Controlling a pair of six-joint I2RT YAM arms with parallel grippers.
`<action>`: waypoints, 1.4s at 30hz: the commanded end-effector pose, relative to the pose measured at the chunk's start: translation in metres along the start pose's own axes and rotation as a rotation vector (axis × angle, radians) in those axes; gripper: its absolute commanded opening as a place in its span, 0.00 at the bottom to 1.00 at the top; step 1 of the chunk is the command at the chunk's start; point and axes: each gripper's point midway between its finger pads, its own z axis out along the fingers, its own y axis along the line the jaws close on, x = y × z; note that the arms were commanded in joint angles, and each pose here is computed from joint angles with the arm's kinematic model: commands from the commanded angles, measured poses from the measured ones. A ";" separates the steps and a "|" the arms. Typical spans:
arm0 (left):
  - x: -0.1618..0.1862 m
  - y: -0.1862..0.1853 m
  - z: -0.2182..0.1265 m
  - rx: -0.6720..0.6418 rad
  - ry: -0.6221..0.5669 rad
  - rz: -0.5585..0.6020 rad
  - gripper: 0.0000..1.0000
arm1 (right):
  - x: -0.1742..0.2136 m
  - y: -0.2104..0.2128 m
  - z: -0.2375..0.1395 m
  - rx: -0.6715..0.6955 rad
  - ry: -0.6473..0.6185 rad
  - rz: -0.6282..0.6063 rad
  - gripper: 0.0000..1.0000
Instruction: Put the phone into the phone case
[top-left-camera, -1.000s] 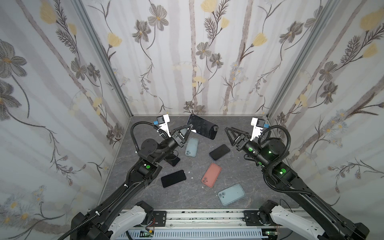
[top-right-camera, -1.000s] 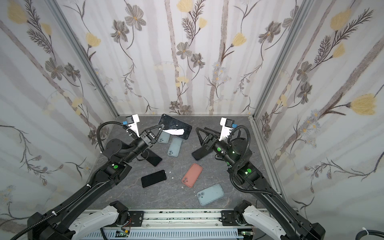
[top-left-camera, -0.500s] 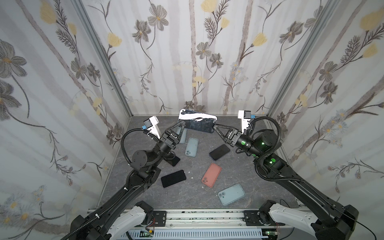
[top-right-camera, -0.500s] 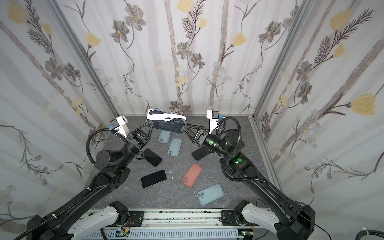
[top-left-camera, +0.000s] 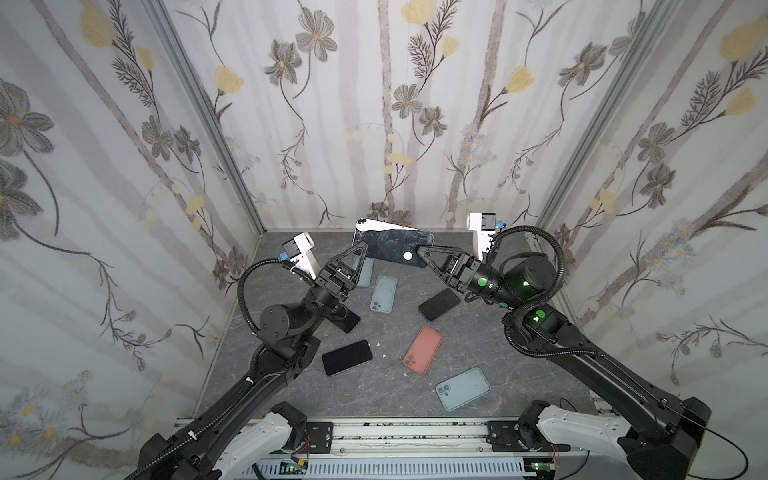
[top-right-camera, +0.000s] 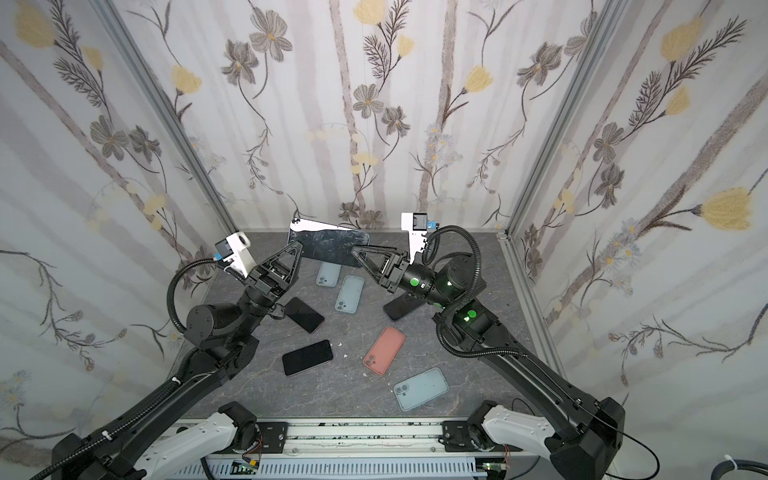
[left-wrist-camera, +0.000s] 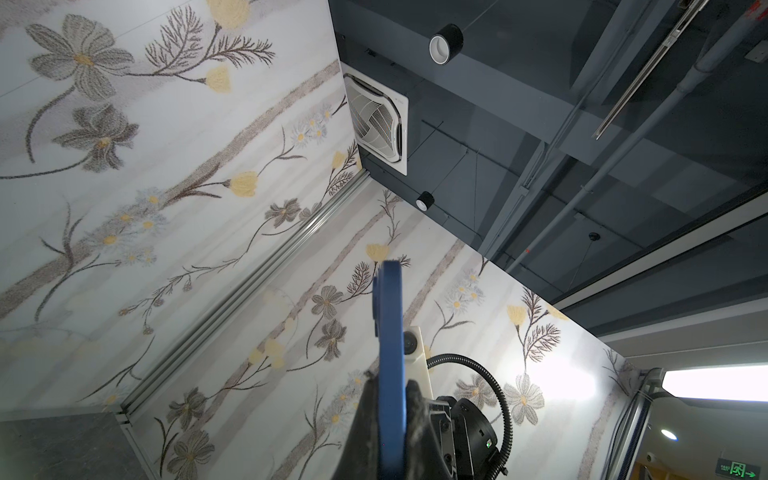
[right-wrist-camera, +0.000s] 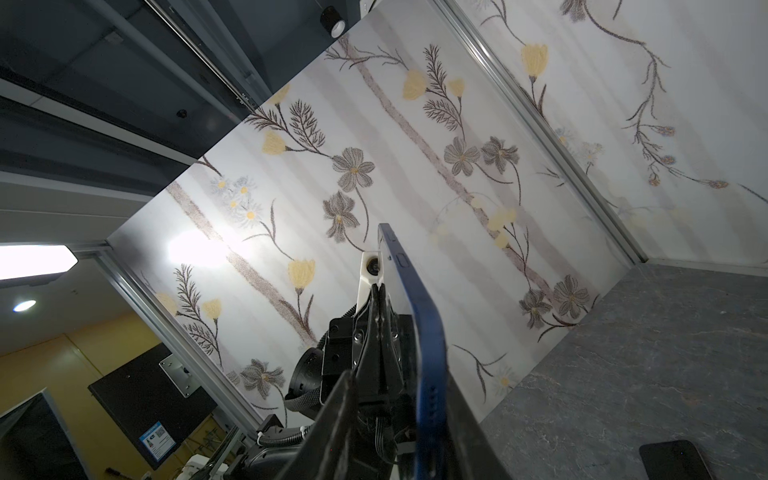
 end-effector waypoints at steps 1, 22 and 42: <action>-0.007 -0.023 -0.002 0.087 -0.023 0.014 0.00 | -0.005 0.014 0.003 -0.050 -0.009 -0.023 0.29; -0.007 0.002 0.000 -0.071 -0.011 0.096 0.15 | -0.010 0.011 -0.006 0.011 -0.057 -0.020 0.00; 0.079 0.147 -0.074 -0.774 0.572 0.384 0.74 | -0.047 -0.058 -0.090 0.588 -0.232 -0.078 0.00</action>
